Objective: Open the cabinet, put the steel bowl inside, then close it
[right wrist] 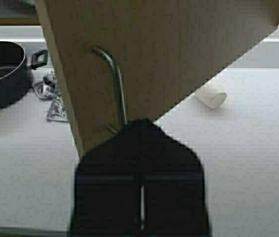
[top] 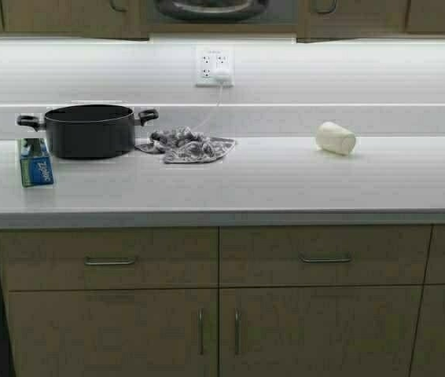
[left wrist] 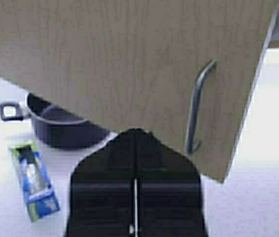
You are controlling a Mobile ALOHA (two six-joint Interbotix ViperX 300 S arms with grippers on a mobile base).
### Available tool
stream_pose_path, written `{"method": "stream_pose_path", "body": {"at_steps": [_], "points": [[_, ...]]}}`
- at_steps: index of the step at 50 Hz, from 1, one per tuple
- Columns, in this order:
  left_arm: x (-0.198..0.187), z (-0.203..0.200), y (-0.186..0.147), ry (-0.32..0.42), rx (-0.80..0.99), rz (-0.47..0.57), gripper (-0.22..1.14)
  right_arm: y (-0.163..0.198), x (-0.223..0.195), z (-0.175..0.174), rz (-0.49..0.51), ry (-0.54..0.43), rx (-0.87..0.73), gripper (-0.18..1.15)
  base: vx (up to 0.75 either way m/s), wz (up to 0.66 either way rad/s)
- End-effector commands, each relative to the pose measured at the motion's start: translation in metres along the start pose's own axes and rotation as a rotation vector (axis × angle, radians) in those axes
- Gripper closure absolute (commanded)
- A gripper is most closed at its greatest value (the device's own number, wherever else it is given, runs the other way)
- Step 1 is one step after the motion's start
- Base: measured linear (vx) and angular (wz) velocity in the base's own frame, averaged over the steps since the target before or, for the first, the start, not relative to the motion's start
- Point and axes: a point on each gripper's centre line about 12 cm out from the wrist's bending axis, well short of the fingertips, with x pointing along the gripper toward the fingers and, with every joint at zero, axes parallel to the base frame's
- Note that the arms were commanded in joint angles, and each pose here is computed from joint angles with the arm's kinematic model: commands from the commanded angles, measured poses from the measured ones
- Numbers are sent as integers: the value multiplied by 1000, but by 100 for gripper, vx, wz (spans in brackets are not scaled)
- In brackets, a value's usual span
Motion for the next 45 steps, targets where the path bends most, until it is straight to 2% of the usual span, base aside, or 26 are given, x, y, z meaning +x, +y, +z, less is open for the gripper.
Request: {"method": "stream_pose_path", "body": {"at_steps": [1, 11, 27, 45], "points": [[-9, 5, -2, -25, 2, -2, 87, 3, 17, 28, 6, -56, -1, 91, 3, 3], [-9, -1, -5, -14, 4, -9, 87, 10, 64, 47, 14, -64, -3, 91, 3, 5], [-3, -6, -4, -7, 10, -4, 87, 19, 127, 54, 14, -35, -5, 91, 4, 5], [0, -12, -4, -10, 12, 4, 87, 18, 133, 47, 4, 2, -5, 91, 6, 6]]}}
